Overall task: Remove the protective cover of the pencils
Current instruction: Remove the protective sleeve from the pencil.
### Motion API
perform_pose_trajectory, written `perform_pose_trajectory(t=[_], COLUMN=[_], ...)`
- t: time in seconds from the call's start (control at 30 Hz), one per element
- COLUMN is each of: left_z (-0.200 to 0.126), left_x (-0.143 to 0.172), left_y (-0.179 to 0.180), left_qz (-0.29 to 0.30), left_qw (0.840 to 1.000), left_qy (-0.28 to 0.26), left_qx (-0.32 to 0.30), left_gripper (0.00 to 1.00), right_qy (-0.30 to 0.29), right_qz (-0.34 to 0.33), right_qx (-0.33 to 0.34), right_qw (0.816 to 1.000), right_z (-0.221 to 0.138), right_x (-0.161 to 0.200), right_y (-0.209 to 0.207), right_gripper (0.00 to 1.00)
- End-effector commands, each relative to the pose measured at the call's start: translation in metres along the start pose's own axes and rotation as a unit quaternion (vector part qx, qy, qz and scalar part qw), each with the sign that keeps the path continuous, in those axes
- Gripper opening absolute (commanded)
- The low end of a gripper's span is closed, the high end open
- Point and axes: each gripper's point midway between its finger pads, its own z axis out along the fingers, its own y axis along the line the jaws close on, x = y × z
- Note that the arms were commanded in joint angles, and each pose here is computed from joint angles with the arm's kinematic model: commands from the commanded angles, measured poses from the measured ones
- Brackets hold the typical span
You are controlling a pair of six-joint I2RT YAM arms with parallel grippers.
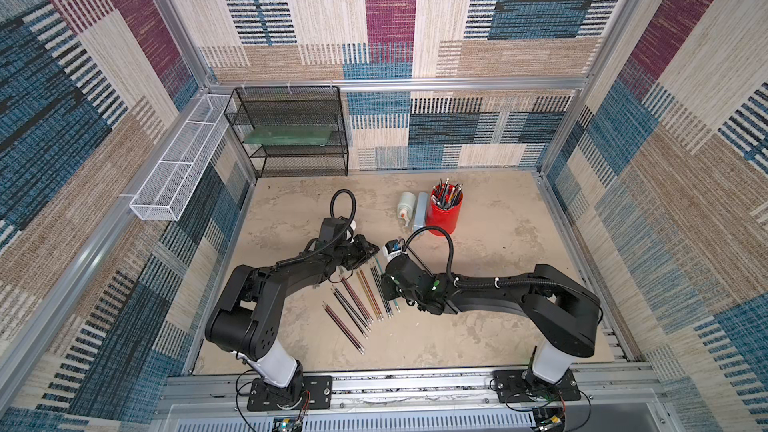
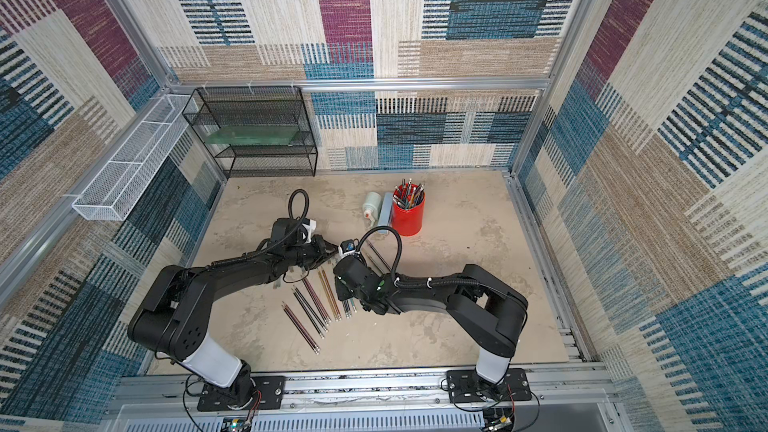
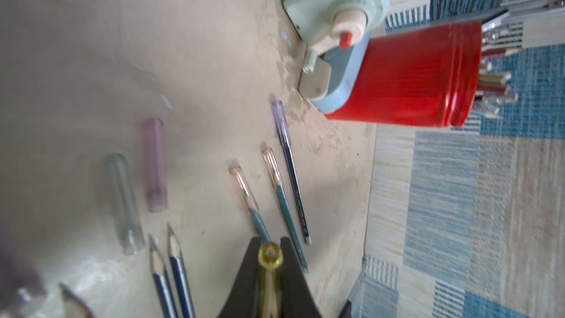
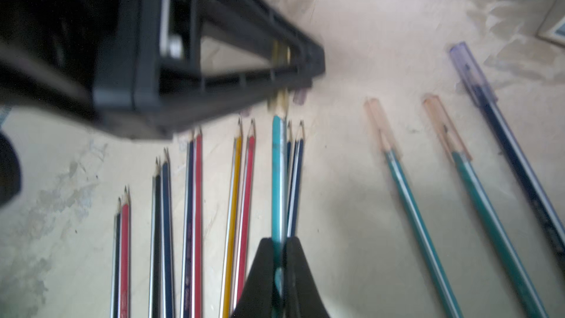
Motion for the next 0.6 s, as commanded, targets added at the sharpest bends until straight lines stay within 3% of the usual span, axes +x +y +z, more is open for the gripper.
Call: perform_pose_trajectory(t=[0.0,0.2,0.57], left_z=[-0.002,0.000,0.002], left_x=[-0.010,-0.010,-0.015], left_y=[-0.001,0.001,0.003], left_qz=[0.018,0.018,0.045], left_qw=[1.000,1.000,0.997], left_qy=[-0.022,-0.018,0.004], left_qx=[-0.005,-0.010,-0.067], left_gripper=[0.03,0.03,0.04], right_qy=[-0.007,-0.014,0.022], right_qz=[0.017,0.009,0.020], right_qx=[0.006,0.001,0.028], right_qw=[1.000,1.000,0.999], right_z=[-0.006,-0.014,0.012], right_x=[-0.003,0.006,0.022], right_y=[-0.005,0.006,-0.010], right_gripper=[0.00,0.00,0.00])
